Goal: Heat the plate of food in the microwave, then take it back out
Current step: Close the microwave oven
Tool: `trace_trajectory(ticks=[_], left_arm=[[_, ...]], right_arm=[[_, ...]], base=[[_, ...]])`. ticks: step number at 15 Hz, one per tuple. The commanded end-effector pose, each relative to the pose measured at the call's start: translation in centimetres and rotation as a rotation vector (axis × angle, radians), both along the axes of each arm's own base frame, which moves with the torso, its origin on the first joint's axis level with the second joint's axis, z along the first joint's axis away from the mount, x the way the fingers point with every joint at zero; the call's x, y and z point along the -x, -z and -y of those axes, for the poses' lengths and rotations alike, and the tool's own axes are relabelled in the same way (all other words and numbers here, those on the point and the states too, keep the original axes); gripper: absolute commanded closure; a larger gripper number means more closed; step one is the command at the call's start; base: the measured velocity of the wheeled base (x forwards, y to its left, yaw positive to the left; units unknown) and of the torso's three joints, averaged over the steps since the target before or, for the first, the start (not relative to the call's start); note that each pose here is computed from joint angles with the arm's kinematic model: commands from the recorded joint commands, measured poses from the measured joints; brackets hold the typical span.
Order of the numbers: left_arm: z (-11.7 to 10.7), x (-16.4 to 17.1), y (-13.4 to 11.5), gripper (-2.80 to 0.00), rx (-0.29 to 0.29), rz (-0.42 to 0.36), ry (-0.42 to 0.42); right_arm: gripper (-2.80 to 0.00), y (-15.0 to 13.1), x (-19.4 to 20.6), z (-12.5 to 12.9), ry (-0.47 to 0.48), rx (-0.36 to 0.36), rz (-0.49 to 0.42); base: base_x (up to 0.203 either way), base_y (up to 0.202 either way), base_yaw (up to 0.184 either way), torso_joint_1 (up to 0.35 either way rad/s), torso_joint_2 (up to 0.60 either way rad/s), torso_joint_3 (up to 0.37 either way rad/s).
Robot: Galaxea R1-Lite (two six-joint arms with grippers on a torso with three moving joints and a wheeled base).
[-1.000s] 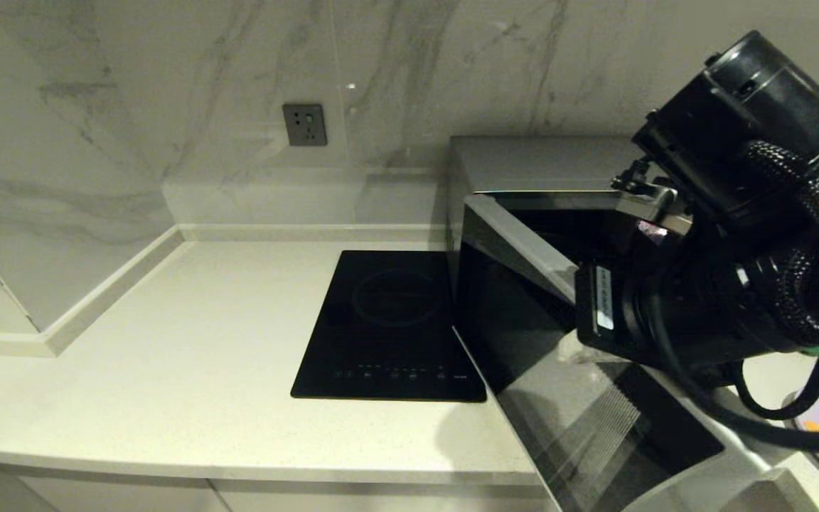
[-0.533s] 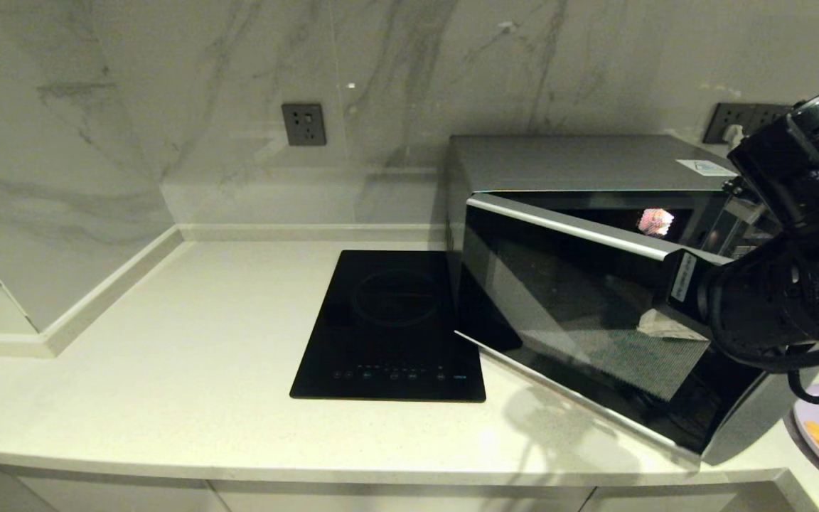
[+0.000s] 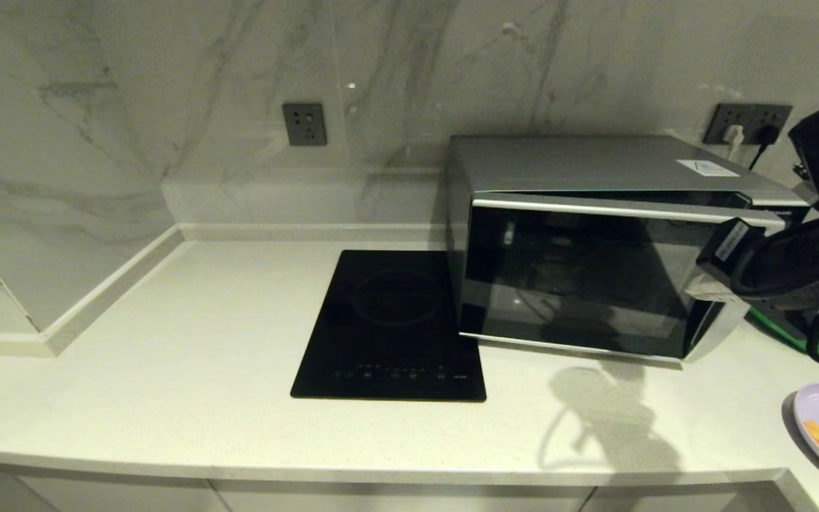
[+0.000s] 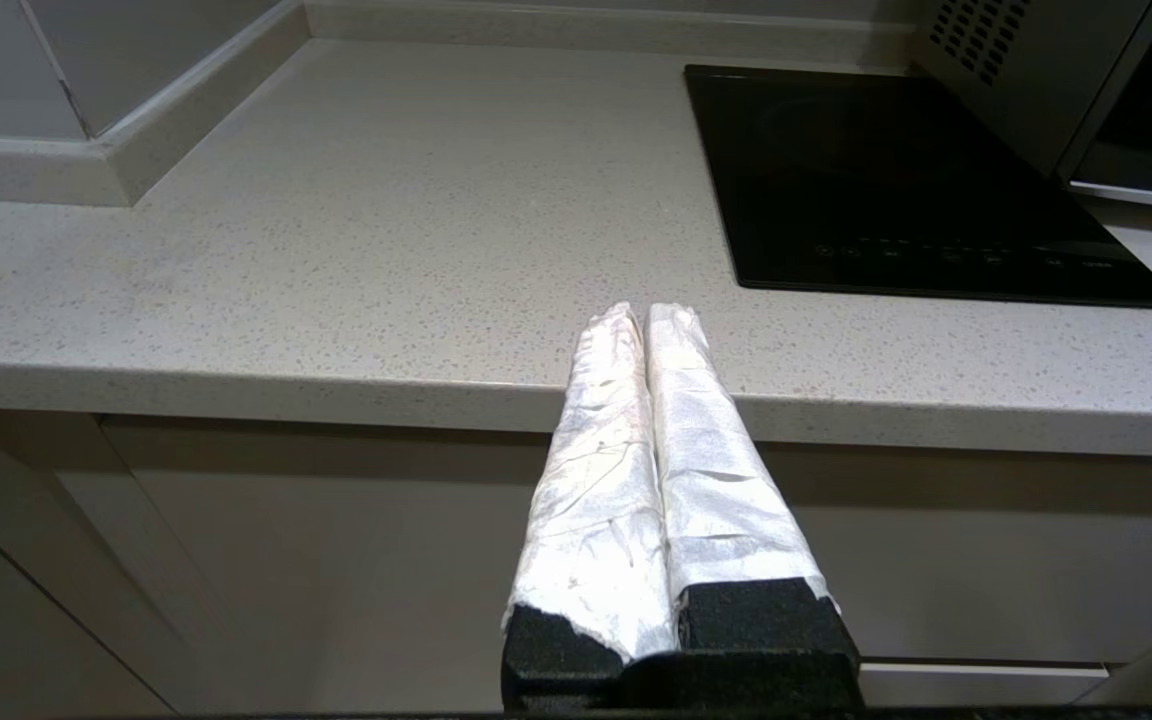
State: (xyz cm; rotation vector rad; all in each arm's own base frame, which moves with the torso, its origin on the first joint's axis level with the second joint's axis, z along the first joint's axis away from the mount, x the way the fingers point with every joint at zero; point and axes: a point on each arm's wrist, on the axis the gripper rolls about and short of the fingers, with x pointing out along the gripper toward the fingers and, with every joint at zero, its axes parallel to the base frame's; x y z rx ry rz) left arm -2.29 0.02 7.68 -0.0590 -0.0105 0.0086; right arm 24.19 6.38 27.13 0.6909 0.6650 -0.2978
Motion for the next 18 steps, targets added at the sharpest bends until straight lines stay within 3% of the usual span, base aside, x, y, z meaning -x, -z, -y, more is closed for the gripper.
trace_trajectory(ticks=[1,6,11,18], left_arm=[[0.0,0.0,0.0,0.0,0.001,0.001,0.0],[0.0,0.0,0.0,0.0,0.001,0.0,0.0],[0.0,0.0,0.0,0.0,0.001,0.0,0.0],[0.0,0.0,0.0,0.0,0.002,-0.001,0.0]], right_arm=[[0.0,0.4,-2.0,2.5,0.105,-0.006,0.009],[0.0,1.5,-6.7,9.1,0.268,-0.049,0.002],[0.0,1.6,-6.9,9.9,0.282,-0.06,0.007],[0.0,1.1,-7.8,10.7,0.278,-0.077,0.103]], base=[[0.0,0.0,0.0,0.0,0.0,0.0],[0.0,0.0,0.0,0.0,0.0,0.0],[0.0,0.0,0.0,0.0,0.0,0.0],[0.0,0.0,0.0,0.0,0.0,0.0]])
